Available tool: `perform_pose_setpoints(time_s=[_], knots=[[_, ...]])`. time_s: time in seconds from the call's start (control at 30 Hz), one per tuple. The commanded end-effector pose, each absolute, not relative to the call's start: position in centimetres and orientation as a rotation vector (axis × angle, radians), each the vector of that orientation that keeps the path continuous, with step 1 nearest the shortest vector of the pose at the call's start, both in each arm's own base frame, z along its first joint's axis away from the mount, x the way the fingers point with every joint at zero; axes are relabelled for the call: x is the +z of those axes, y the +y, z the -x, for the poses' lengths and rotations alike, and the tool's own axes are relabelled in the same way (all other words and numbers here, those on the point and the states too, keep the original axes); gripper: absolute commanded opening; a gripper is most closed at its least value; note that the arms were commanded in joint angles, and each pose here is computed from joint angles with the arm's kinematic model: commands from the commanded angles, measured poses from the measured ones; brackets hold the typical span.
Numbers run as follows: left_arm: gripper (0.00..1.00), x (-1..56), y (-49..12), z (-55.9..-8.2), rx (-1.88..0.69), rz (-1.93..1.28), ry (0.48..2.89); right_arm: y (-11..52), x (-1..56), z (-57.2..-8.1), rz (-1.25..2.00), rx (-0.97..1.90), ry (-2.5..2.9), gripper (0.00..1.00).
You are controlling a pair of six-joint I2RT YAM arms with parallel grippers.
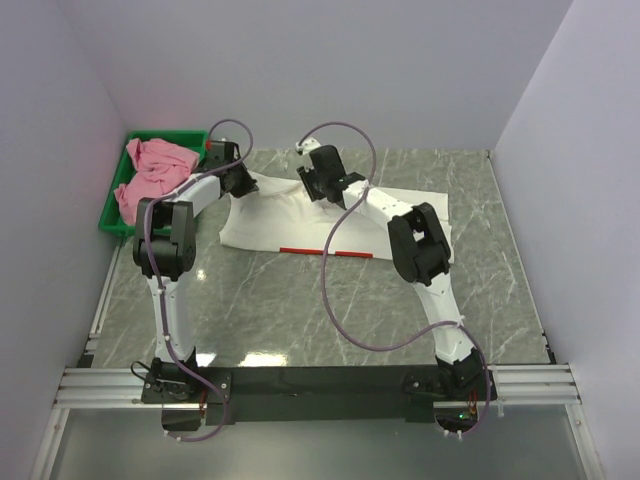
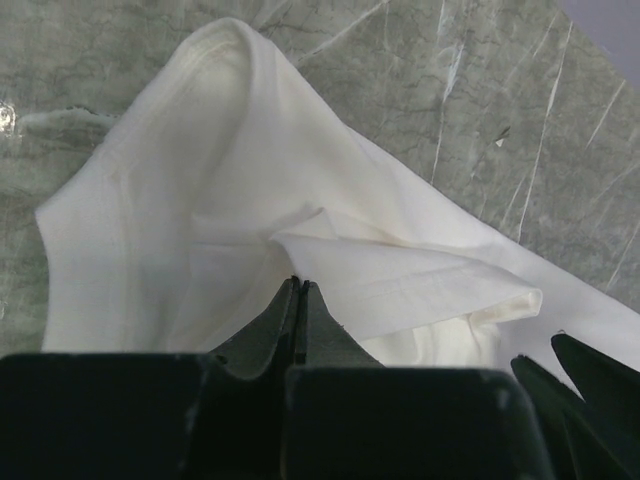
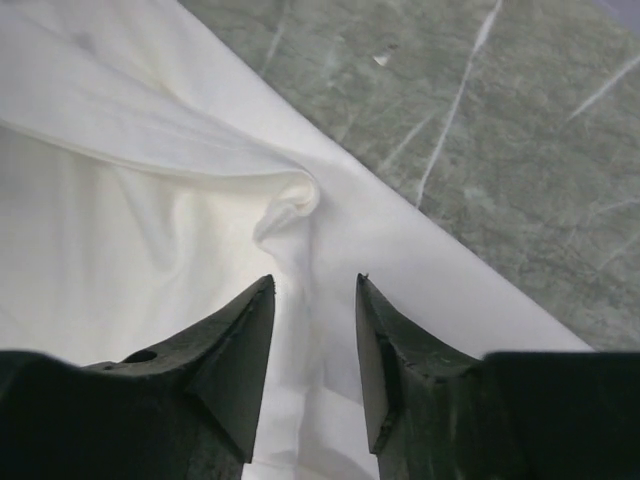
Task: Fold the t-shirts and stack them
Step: Fold the tshirt
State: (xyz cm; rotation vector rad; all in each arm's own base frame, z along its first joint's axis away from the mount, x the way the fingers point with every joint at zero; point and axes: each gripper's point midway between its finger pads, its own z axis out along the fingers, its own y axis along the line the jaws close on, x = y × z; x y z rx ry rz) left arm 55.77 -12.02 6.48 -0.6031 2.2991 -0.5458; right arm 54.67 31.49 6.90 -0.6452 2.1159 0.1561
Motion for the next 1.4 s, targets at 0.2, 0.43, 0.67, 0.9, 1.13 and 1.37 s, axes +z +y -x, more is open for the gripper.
perform_pose_setpoints(time_s=[0.2,0.43,0.67,0.9,1.13,1.37], knots=[[0.01,9.9,-12.0,-57.2,-0.574,0.556,2.224,34.5,13.2,-55.7,0.575,0.405,1.991,0.54],[0.01,9.9,-12.0,-57.0,-0.572,0.552,2.230,34.8,12.8,-57.1,0.507,0.435,2.026,0.55],[0.04,9.9,-11.9,-56.8,-0.565,0.557,2.231,34.2,12.5,-55.9,0.456,0.467,2.094,0.53],[0.60,15.0,-11.1,-56.5,-0.543,0.538,2.141,29.6,16.2,-53.1,0.353,0.376,2.103,0.54],[0.99,19.8,-9.5,-51.0,-0.454,0.536,2.104,21.0,16.7,-47.6,0.074,0.238,2.247,0.55],[0.86,14.4,-10.1,-43.7,-0.402,0.528,2.268,14.3,11.8,-41.6,-0.215,0.253,2.421,0.52]])
